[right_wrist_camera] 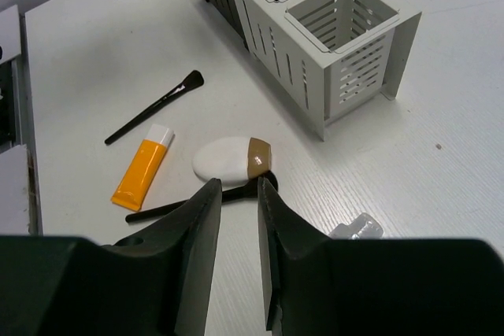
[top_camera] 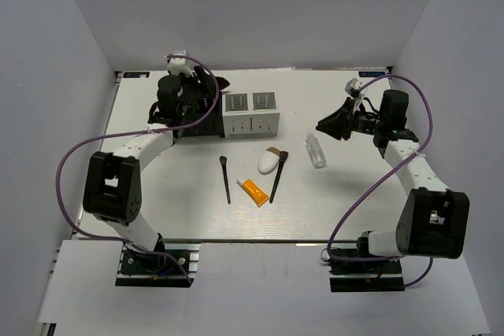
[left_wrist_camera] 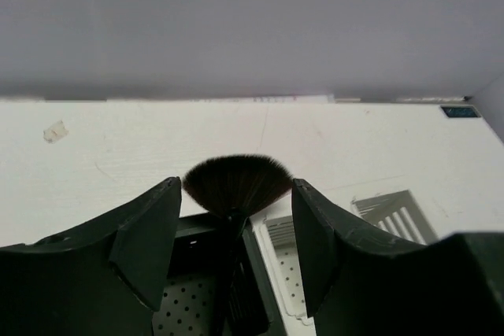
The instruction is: Organize the makeup
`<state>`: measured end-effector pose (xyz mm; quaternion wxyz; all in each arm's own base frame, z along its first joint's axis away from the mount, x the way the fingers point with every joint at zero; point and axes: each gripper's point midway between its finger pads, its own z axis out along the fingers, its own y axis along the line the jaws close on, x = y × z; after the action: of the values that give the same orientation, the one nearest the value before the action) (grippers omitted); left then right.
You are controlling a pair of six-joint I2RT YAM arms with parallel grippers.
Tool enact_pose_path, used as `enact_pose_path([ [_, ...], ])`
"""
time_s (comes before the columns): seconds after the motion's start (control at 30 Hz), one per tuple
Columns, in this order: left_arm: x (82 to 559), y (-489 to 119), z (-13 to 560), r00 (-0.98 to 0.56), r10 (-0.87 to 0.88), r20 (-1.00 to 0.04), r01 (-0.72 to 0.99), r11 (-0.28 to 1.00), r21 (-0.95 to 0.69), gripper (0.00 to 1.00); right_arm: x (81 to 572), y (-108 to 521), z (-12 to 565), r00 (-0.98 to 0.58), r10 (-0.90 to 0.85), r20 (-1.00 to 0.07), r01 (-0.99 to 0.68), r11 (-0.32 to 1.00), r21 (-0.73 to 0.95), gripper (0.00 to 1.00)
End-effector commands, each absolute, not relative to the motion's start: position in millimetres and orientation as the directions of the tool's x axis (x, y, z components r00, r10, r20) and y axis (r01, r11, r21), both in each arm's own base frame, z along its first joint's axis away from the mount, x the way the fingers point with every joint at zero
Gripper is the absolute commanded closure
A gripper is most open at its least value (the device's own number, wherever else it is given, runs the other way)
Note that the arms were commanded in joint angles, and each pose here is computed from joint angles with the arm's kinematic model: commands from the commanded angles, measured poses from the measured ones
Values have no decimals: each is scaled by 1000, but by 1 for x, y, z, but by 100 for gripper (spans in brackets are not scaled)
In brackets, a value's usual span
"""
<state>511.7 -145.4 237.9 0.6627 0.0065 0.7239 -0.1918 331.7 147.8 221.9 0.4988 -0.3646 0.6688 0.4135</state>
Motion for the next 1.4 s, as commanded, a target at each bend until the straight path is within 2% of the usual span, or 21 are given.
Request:
enact_pose_path([
  [0.0, 490, -142, 314, 0, -255, -967, 298, 923, -243, 33, 327, 150, 232, -170, -99, -980, -922, 368, 122, 68],
  [0.03, 484, -142, 318, -34, -246, -969, 298, 922, -245, 37, 323, 150, 227, -199, -105, -974, -919, 366, 148, 68],
  [0.07, 472, -145, 336, -25, -251, -968, 334, 910, -245, 49, 322, 151, 226, -197, -112, -974, -922, 359, 145, 68],
  [0.17, 440, -158, 339, -147, -253, -956, 405, 867, -292, 70, 319, 151, 216, -234, -142, -962, -917, 362, 169, 72],
  [0.2, 429, -166, 335, -201, -268, -942, 420, 845, -330, 81, 319, 152, 212, -246, -155, -957, -914, 366, 175, 74],
  [0.23, 417, -166, 313, -307, -252, -918, 393, 845, -363, 87, 321, 149, 203, -287, -176, -942, -892, 408, 195, 79],
  [0.27, 399, -170, 293, -414, -239, -878, 360, 843, -399, 96, 328, 144, 196, -320, -190, -928, -867, 453, 206, 90],
  [0.3, 388, -177, 286, -463, -230, -856, 353, 838, -416, 97, 326, 152, 192, -333, -207, -920, -870, 444, 214, 96],
  [0.33, 380, -179, 273, -514, -229, -827, 321, 842, -433, 98, 328, 150, 187, -354, -216, -910, -858, 461, 224, 100],
  [0.4, 360, -183, 251, -596, -234, -768, 266, 845, -463, 92, 333, 147, 176, -395, -234, -888, -832, 500, 239, 99],
  [0.57, 323, -210, 204, -725, -196, -660, 191, 864, -466, 83, 342, 147, 168, -424, -245, -872, -802, 550, 235, 65],
  [0.6, 319, -204, 186, -757, -206, -620, 112, 894, -434, 83, 345, 144, 168, -426, -250, -869, -791, 569, 224, 57],
  [0.63, 316, -204, 176, -773, -202, -601, 80, 909, -409, 80, 346, 144, 168, -433, -249, -866, -782, 582, 224, 43],
  [0.67, 310, -206, 165, -788, -193, -585, 56, 923, -380, 77, 349, 142, 167, -431, -251, -867, -777, 592, 215, 41],
  [0.7, 308, -200, 152, -798, -213, -564, -6, 938, -346, 73, 349, 141, 166, -431, -256, -865, -773, 600, 208, 40],
  [0.73, 303, -204, 145, -806, -205, -556, -7, 942, -336, 66, 349, 139, 167, -428, -257, -867, -770, 606, 200, 38],
  [0.83, 298, -201, 117, -815, -216, -537, -55, 952, -300, 52, 346, 137, 162, -441, -263, -858, -760, 618, 201, 38],
  [1.0, 290, -202, 83, -831, -194, -521, -91, 972, -218, 50, 340, 135, 156, -454, -263, -851, -751, 626, 208, 38],
  [1.37, 309, -194, 34, -842, -187, -506, -175, 982, -72, 49, 341, 134, 154, -461, -262, -848, -748, 629, 213, 38],
])
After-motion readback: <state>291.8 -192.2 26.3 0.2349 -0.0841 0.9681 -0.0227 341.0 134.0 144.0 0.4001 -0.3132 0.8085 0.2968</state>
